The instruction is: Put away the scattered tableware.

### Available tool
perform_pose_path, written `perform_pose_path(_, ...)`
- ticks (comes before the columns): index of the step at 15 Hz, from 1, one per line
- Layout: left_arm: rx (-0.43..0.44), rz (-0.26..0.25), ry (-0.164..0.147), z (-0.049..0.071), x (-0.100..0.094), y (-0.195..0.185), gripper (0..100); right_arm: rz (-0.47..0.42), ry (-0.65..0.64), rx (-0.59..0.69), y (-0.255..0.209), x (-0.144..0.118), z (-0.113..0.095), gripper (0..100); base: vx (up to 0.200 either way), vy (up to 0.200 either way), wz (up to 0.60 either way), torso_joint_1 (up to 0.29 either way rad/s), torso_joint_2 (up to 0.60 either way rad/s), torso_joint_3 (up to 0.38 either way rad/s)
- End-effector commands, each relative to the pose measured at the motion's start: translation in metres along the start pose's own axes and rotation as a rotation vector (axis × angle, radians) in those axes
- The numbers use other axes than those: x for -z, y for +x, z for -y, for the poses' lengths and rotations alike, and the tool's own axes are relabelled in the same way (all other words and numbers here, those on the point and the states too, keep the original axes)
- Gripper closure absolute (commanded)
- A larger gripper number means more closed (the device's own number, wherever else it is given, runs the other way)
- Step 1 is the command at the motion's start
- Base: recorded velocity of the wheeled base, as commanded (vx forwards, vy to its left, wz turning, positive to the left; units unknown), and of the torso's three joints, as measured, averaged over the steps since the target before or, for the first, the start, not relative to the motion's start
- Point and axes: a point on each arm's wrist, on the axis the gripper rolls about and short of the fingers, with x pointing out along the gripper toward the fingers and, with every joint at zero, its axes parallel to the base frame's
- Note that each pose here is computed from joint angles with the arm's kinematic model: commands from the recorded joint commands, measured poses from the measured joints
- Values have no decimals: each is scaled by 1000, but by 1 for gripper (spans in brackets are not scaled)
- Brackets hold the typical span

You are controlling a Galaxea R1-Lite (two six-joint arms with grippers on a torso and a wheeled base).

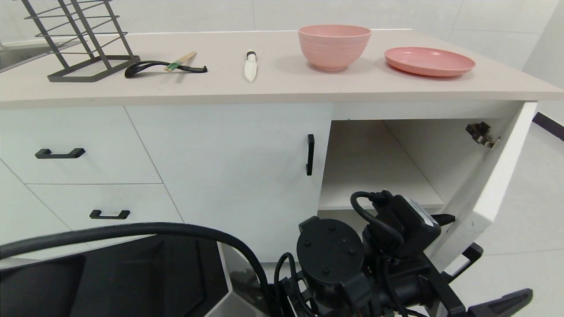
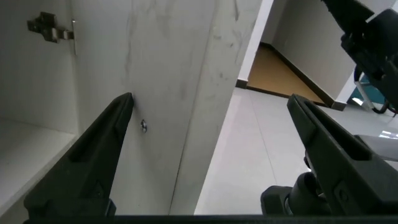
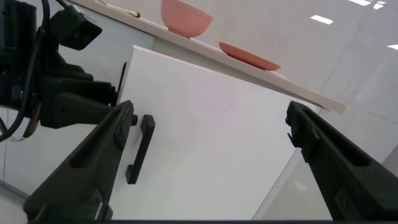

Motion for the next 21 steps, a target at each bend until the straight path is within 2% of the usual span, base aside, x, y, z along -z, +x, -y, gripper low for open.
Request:
perform_pose_path(1,14,-13,-8,5,8,3,0,7,-4,0,1,-1,1,0,0,0,0,0,0,0)
perform_pose_path(6,31,-24,-14,12,16,7,0,79,-41,16,0,-9,2,0,0,0,0,0,0,0)
perform_pose_path(13,58,-3,-13,20,20,15,0,137,-70,29,0,-16,3,0,0,0,0,0,0,0)
perform_pose_path(16,104,17,-14,33,36,34,0,182,-98,40,-1,-21,4,0,0,0,0,0,0,0)
perform_pose_path(21,148,30,-23,45,59,58,0,242,-132,54,-3,-27,5,0,0,0,0,0,0,0)
